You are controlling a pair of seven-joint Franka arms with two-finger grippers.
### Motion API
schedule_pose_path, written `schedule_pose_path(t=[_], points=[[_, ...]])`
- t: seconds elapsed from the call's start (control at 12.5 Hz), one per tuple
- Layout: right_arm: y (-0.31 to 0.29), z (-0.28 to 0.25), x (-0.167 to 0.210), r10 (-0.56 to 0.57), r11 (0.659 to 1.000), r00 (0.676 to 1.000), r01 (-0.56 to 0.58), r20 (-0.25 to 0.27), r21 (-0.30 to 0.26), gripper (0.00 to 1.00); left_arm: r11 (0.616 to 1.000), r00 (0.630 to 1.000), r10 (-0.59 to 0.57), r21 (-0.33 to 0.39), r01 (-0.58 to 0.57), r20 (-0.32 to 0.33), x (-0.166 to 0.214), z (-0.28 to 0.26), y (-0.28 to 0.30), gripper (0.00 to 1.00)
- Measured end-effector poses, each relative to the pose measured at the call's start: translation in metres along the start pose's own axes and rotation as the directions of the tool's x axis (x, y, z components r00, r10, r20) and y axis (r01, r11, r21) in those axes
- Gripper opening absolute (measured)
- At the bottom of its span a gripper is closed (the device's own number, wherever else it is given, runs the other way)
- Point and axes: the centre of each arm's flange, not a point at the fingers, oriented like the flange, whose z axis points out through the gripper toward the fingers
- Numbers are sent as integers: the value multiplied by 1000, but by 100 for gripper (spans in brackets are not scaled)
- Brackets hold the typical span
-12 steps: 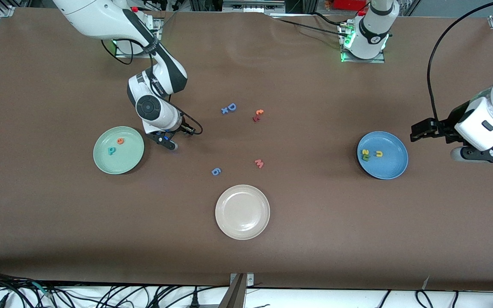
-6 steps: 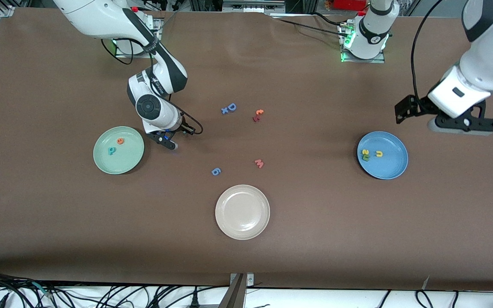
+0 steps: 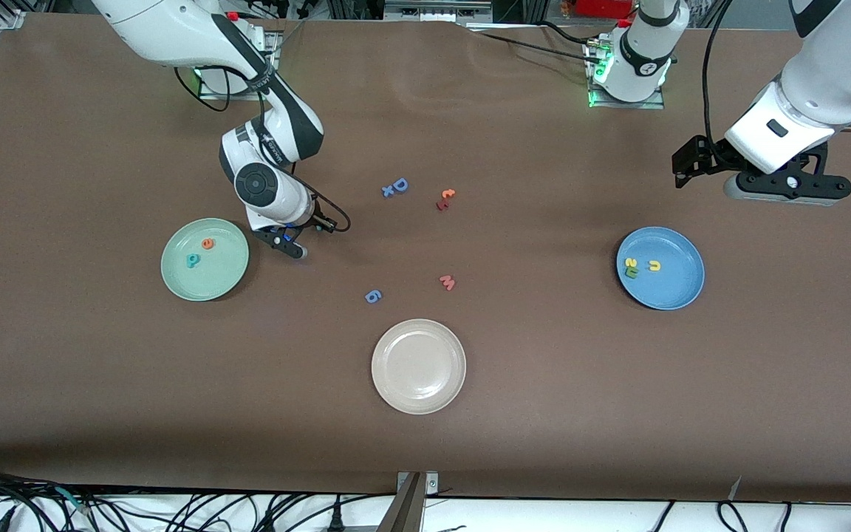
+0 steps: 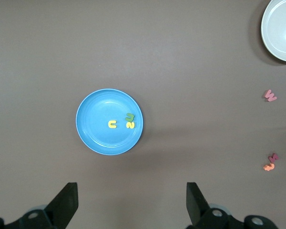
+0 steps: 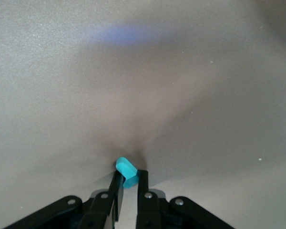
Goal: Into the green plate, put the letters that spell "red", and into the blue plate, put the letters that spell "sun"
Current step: 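Carry the teal j to the green plate and open the right gripper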
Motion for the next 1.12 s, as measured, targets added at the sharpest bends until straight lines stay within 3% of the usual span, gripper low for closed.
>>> schedule_pose_path(t=[0.32,0.8,1.12], points=[[0,0,0,0,1000,1000,0,0,0,16,1000,999,-6,6,6,51,-6,3,-4,100],[1,-36,3,3,1000,1000,-3,-3,-26,16,1000,998,2,9,-3,63,-11,0,1,100],[28,-83,42,-39,996,999,39,8,-75,16,1000,998,2,9,-3,64,-11,0,1,100]])
